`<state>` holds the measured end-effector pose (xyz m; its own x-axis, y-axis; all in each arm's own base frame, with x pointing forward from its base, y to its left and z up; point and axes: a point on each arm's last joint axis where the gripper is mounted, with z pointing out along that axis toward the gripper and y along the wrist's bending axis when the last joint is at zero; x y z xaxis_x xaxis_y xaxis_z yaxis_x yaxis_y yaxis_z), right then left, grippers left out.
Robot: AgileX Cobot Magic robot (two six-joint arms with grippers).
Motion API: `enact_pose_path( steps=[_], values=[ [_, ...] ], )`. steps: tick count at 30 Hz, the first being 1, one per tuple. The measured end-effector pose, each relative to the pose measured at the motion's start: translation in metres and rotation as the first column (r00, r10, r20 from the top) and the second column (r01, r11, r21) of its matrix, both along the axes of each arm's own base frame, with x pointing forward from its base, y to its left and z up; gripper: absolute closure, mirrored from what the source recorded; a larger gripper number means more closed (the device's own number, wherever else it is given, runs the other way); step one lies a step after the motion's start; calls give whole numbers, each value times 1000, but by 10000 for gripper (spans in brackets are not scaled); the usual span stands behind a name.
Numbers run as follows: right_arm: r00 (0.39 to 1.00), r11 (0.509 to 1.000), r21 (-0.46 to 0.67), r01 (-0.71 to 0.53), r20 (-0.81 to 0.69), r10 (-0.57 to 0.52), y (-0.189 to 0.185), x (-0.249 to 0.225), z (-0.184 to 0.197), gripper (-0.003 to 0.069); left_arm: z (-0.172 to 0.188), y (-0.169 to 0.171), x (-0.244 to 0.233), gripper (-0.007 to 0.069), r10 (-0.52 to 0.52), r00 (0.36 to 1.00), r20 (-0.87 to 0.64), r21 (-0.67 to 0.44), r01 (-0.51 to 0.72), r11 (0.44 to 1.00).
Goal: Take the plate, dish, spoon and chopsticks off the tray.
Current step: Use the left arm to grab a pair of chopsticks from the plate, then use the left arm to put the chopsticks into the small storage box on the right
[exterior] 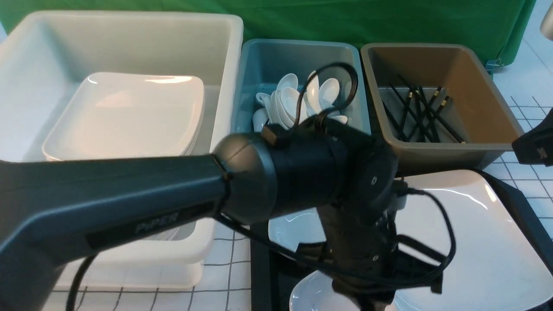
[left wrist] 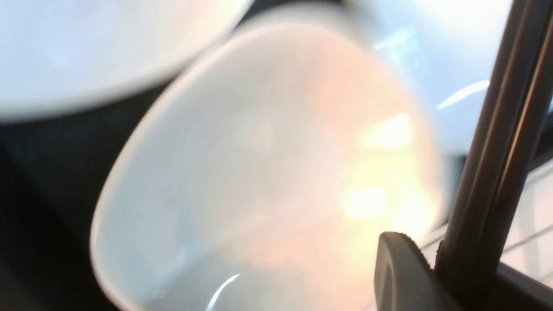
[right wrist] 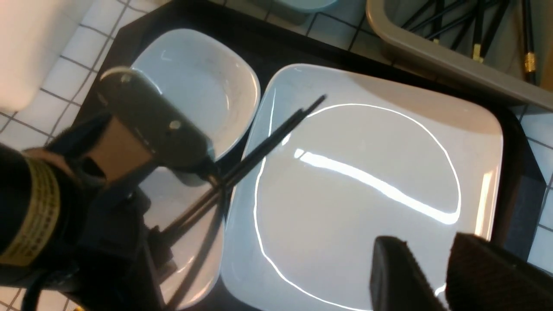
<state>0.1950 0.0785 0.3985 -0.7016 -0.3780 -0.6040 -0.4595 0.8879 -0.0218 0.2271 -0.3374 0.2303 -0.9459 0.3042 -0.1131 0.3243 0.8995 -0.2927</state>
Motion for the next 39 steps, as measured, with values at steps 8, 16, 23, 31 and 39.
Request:
enact_pose_path(
  steps=[8, 16, 23, 31, 39],
  values=[
    [993, 999, 43, 3, 118, -8, -5, -12, 16, 451, 49, -14, 57, 536, 10, 996, 85, -85, -3, 996],
    [979, 997, 74, 2, 203, -17, -9, -22, 28, 450, 57, -35, 121, 536, 67, 995, 78, -288, -42, 957],
    [978, 997, 74, 2, 206, -17, -9, -22, 28, 447, 27, -46, 150, 536, 94, 995, -27, -401, -96, 911],
    [978, 997, 74, 2, 209, -18, -9, -21, 28, 433, 9, -51, 166, 536, 118, 957, -264, -569, -254, 782],
    [976, 997, 76, 2, 215, -18, -9, -21, 29, 425, 16, -49, 174, 536, 175, 935, -308, -606, -335, 722]
  ],
)
